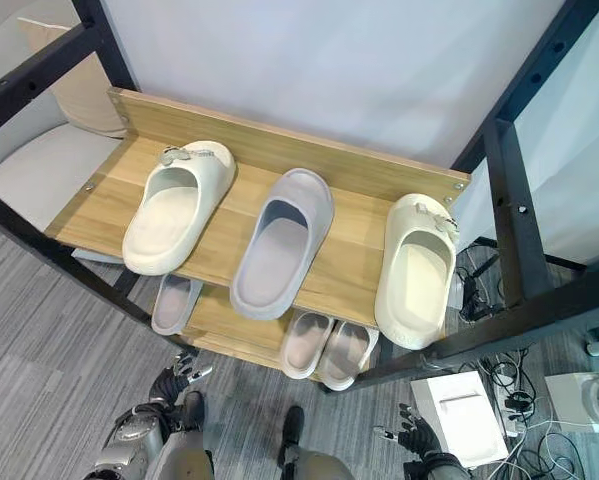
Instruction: Arrange the slippers neatly on the shoe rack.
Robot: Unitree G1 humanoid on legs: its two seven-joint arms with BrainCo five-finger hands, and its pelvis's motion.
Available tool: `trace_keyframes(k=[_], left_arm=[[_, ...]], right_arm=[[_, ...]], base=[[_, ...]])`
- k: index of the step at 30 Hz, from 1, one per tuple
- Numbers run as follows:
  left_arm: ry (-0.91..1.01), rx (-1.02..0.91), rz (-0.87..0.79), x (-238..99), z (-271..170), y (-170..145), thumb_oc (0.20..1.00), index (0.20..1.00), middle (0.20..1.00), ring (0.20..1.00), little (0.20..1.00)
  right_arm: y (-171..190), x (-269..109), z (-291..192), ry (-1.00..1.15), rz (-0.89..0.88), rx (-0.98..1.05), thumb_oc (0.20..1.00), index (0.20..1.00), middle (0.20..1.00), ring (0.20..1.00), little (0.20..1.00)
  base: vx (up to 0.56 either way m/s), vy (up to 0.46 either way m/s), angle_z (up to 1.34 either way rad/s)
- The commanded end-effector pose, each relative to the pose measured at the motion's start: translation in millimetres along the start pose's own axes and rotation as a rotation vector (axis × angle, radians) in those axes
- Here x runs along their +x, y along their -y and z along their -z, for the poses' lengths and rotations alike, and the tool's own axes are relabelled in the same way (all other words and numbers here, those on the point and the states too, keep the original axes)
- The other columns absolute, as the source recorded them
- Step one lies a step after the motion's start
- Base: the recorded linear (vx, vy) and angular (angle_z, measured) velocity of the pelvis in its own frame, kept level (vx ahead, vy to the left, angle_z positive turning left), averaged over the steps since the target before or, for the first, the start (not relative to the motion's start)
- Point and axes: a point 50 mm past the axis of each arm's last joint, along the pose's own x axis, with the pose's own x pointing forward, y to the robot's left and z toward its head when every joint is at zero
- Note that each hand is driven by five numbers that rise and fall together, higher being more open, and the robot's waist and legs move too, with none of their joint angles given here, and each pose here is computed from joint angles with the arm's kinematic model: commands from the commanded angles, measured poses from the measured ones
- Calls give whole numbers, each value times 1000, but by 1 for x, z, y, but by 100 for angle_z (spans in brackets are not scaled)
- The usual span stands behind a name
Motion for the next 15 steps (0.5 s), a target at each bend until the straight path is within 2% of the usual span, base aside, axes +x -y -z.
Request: trace_keyframes(k=[1,10,15], left_arm=[[126,0,10,5,-30,-2,1000,1000,1000,1000,1000],[115,25,-41,3,-28,-20,1000,1000,1000,1000,1000],[134,40,-37,4,-34,-22,1000,1000,1000,1000,1000]], right_arm=[[4,0,-18,88,12,-2,1000,1000,1000,1000,1000],[-14,5,-33,137,-47,-22,1000,1000,1000,1000,1000],[-20,6,-39,157,-66,-25,1000,1000,1000,1000,1000]], base=[[31,175,-19],[2,132,-27],[-99,24,-67]])
